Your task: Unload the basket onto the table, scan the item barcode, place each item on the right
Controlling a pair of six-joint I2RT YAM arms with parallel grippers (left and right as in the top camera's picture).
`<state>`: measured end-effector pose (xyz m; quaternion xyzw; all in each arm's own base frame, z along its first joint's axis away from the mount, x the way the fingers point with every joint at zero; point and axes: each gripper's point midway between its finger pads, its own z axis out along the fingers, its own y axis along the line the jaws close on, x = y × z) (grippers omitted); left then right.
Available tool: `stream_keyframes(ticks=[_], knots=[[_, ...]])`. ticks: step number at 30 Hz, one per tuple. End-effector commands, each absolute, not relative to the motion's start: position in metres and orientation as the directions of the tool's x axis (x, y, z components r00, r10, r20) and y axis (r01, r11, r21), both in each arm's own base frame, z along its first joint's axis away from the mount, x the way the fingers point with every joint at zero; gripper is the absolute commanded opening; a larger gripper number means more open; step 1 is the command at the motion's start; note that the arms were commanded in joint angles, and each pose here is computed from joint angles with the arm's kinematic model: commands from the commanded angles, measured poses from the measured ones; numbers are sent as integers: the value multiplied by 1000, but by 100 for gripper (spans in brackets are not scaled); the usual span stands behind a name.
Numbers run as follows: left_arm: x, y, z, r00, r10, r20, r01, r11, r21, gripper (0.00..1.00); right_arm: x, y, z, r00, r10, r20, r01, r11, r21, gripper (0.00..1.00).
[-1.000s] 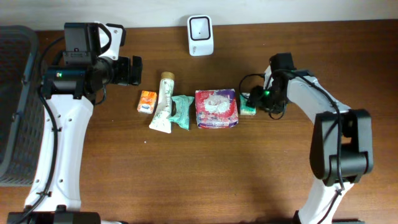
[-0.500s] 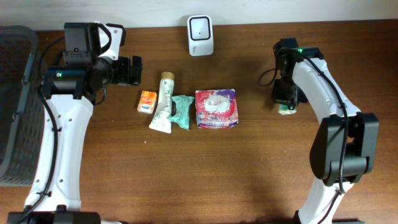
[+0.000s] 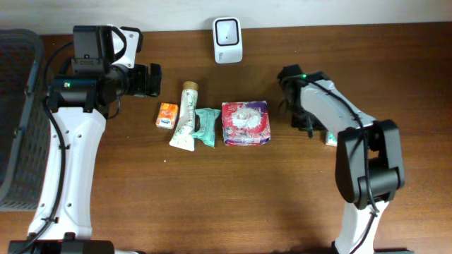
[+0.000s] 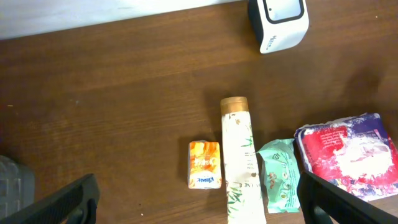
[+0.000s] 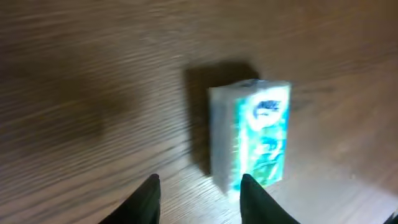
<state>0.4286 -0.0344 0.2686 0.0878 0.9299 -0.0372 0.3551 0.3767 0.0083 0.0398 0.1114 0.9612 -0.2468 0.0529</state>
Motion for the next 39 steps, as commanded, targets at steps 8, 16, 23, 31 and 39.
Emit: stream_keyframes(ticks=[8,16,23,31,39], knots=[[429,-34,274,-724,127,-678,183,983,-11,99,412,-13,110,-960,261,-100,275,944,-180,52],[429,-34,274,-724,127,-678,183,983,-11,99,367,-84,57,-953,289,94,302,937,175,56],[429,-34,274,-724,127,-678,183,983,-11,99,354,-50,-3,-973,226,54,228,885,407,30],[429,-34,274,-724,127,-678,183,983,-11,99,387,-54,73,-955,298,-9,295,949,111,4],[429,-34,274,-724,127,-678,183,983,-11,99,397,20,54,-969,118,-216,222,799,-559,5]])
